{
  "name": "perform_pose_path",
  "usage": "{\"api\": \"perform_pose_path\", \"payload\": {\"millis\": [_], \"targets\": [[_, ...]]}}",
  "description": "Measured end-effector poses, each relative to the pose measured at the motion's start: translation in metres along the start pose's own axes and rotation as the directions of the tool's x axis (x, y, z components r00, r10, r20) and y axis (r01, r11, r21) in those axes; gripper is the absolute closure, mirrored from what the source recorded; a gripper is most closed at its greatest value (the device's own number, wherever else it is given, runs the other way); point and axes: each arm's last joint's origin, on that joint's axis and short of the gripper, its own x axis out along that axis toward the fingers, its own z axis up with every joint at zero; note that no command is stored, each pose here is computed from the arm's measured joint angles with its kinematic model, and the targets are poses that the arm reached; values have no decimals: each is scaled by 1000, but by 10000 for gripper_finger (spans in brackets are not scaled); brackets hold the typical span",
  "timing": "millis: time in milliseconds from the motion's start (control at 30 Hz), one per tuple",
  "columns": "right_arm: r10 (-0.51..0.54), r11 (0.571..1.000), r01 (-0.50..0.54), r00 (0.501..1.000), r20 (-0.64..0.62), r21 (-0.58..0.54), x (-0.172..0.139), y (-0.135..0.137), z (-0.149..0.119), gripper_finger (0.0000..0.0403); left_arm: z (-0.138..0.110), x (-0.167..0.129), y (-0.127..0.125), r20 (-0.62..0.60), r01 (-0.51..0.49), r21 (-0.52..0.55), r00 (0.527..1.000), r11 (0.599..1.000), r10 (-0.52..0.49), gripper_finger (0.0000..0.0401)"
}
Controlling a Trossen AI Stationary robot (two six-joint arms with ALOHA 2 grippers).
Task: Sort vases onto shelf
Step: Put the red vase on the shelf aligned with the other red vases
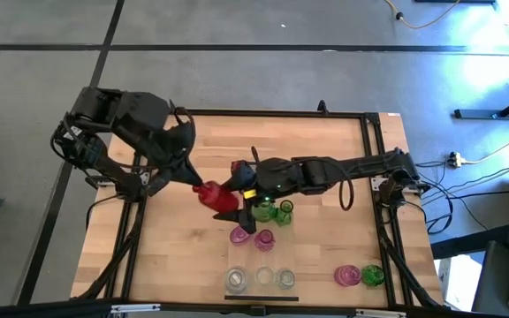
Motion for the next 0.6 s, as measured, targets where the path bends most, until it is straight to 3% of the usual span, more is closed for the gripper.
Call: {"api": "perform_pose_path", "payload": {"millis": [367,600], "targets": [[16,1000,-16,999,38,0,-1,2,4,67,-4,1,-1,-32,-23,-7,999,1000,23,394],[26,1000,-26,998,62,4,-1,2,7,68,1,17,1,-63,-26,-7,998,1000,25,394]]}}
